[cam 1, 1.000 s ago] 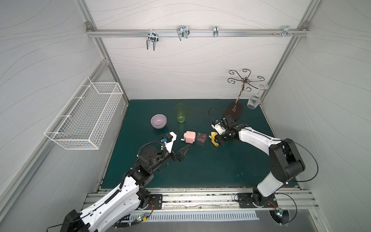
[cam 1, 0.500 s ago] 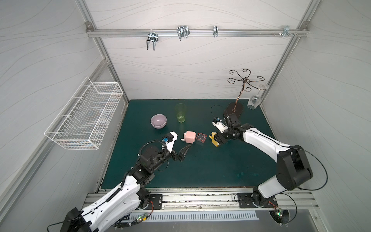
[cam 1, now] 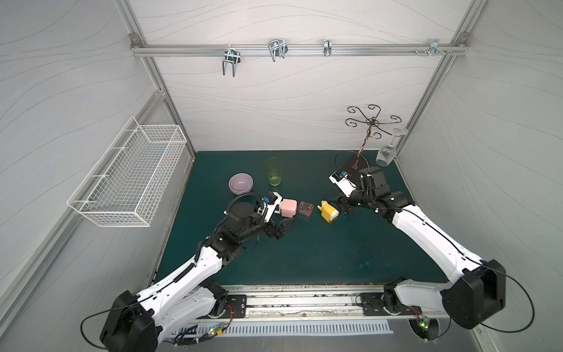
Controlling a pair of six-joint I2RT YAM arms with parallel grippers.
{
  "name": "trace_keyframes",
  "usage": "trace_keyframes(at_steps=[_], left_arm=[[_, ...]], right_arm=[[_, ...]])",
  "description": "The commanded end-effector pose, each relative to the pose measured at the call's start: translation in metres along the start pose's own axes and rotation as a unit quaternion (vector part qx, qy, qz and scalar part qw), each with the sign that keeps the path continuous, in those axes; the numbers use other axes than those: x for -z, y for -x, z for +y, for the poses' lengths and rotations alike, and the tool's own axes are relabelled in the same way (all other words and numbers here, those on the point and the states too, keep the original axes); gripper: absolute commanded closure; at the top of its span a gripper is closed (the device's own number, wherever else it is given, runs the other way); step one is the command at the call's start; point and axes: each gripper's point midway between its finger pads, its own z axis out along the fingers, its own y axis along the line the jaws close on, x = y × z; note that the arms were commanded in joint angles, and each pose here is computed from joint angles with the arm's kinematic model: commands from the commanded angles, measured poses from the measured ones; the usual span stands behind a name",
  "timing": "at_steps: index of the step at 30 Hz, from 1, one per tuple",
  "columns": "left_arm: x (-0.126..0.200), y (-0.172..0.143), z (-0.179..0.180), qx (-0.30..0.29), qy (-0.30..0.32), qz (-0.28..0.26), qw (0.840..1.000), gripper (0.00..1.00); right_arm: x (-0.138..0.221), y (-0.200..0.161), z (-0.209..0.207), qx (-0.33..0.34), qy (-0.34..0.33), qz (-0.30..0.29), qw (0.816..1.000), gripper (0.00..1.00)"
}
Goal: Put the tray back into the pencil sharpener
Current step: Pick up the pencil sharpener from the center of the board.
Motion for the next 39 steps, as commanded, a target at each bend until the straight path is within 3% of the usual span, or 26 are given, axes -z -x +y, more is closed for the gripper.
trace_keyframes(at_steps=[1,4,6,9,16,28,39], left_arm=[[0.001,0.018,0.003,-0.02,-0.013,-0.007,1.0,0.0],[-0.001,0.018,0.027,0.023,0.037,-0.011,0.999,0.0],[0.003,0.016,0.054,0.085,0.097,-0.015,0.992,0.0],[0.013,0.008,0.084,0.179,0.158,-0.031,0.97,0.0],[0.039,-0.018,0.108,0.293,0.229,-0.056,0.926,0.0],[0.065,-0.034,0.105,0.308,0.255,-0.06,0.914,0.01],[0.061,-0.024,0.103,0.301,0.243,-0.051,0.921,0.01]], right_arm=[[-0.004,0.009,0.014,0.029,0.054,-0.014,0.998,0.27],[-0.017,0.018,0.024,0.041,0.083,-0.009,0.996,0.27],[-0.031,0.024,0.038,0.065,0.107,-0.002,0.992,0.27],[-0.056,0.025,0.058,0.091,0.138,0.019,0.986,0.27],[-0.119,0.016,0.072,0.107,0.167,0.064,0.978,0.27],[-0.182,-0.007,0.08,0.155,0.173,0.126,0.964,0.26],[-0.209,-0.008,0.093,0.167,0.188,0.124,0.96,0.29]])
